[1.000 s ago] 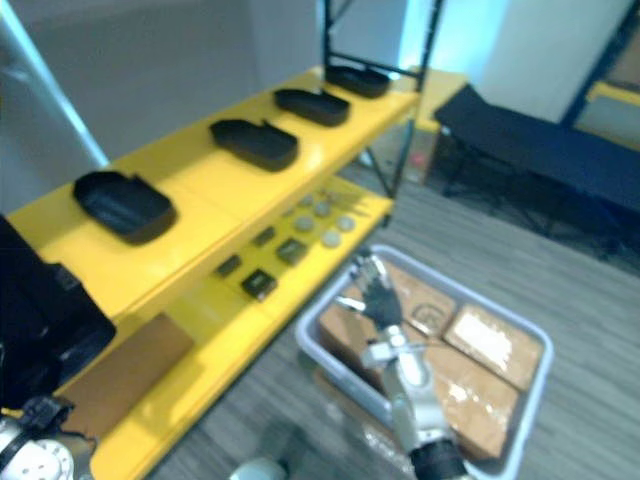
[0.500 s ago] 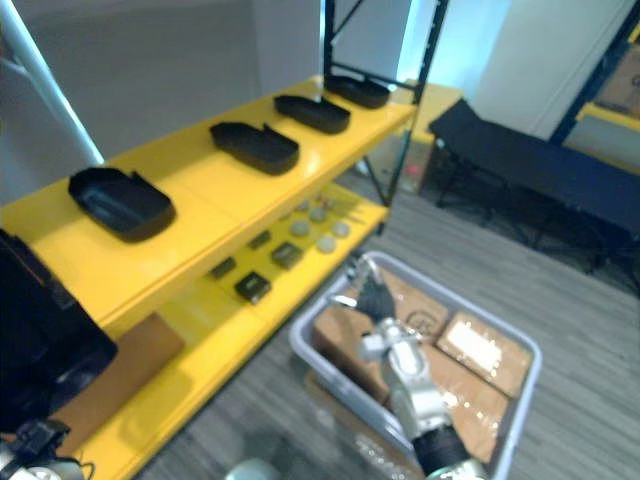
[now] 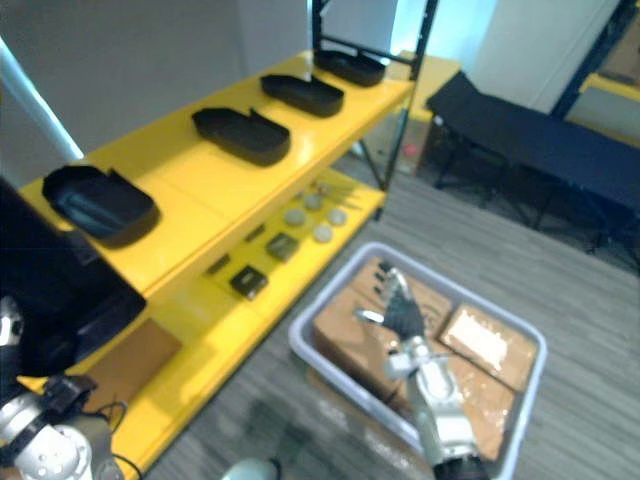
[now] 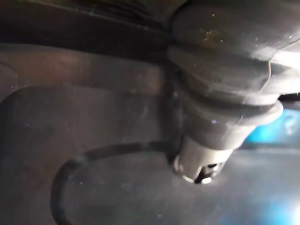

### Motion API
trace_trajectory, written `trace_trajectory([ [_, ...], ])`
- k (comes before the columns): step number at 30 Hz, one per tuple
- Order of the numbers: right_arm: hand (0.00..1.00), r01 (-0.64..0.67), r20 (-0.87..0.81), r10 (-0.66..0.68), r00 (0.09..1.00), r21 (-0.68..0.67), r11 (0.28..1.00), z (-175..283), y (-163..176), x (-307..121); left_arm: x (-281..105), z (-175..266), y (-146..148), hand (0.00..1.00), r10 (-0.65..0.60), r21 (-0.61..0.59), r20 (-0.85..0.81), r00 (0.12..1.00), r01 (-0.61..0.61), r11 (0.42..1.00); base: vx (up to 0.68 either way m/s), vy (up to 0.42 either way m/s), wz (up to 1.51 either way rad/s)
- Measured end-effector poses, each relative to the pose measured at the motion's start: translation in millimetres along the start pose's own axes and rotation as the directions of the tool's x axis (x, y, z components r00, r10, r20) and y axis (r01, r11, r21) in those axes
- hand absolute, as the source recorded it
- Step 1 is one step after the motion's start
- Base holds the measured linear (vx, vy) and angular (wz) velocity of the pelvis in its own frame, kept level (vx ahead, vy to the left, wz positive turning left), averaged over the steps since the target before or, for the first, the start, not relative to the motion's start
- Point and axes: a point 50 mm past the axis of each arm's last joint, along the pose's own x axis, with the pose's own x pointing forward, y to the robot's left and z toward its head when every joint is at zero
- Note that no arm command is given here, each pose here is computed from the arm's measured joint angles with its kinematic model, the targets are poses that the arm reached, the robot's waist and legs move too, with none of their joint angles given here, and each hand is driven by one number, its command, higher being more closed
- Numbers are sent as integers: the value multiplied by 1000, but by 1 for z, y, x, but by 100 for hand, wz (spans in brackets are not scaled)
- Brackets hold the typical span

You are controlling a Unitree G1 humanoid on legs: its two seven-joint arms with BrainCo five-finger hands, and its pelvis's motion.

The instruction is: Walk over and take plastic housings, then place them on the shelf

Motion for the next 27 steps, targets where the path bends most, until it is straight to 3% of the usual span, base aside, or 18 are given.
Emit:
trace_trajectory([
  [3, 0, -18, 55, 19, 998, -23, 1000, 9, 1, 1, 5, -3, -6, 100, -61, 9, 8, 998, 61, 998, 33, -100, 83],
  [11, 0, -40, 161, 60, 985, -121, 992, 36, -7, 20, 0, -11, -1, 100, -51, 31, -52, 997, 53, 998, -104, -108, 11],
  [27, 0, 11, 143, -4, 990, -48, 999, 20, -6, 4, -16, -16, 9, 100, -52, 15, -138, 989, 55, 998, -57, 27, 16],
])
